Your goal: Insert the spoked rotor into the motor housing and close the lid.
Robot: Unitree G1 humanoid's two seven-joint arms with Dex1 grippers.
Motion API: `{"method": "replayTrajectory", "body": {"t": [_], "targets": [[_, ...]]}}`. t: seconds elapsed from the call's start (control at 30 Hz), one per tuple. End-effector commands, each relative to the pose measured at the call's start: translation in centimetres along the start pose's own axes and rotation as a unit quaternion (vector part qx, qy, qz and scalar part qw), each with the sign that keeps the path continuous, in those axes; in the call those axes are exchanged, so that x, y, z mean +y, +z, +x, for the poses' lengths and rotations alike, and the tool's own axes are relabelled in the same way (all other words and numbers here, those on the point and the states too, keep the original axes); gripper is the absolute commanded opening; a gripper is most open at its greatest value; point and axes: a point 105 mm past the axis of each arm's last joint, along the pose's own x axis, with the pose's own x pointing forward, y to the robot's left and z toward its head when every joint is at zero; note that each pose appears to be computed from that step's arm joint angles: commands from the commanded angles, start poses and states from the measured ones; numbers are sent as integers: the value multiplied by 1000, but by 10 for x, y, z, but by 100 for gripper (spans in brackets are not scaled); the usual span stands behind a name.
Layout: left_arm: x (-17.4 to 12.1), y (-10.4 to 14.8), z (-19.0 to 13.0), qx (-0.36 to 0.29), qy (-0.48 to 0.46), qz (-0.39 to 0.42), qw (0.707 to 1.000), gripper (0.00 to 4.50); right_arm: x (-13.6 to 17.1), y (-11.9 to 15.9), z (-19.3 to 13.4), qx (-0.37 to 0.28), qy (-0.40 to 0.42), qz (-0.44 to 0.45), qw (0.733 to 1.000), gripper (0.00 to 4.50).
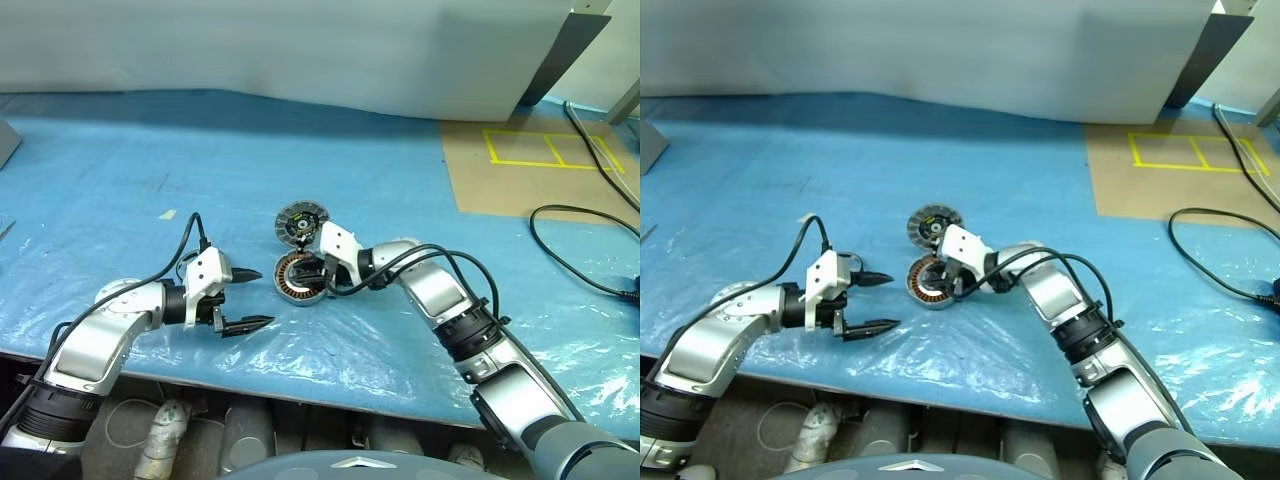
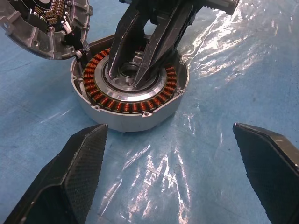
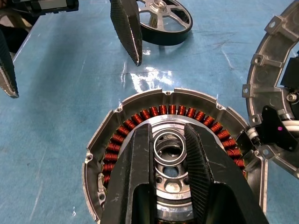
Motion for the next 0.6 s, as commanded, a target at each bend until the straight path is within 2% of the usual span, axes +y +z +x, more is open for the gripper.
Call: {"method": "replayTrajectory", "body": {"t": [0.03,0.53,0.6], "targets": [[-3,6,0,-6,-2,17,1000,450,-5,9,-9,-12,-9,-7,1000,58],[-1,6,2,-6,-5,18,1000,450,-7,6,-5,-6,-22,-21,1000,58],[-2,6,2,-7,-6,17,1000,450,-5,6,-6,-6,-18,-23,1000,130]]}}
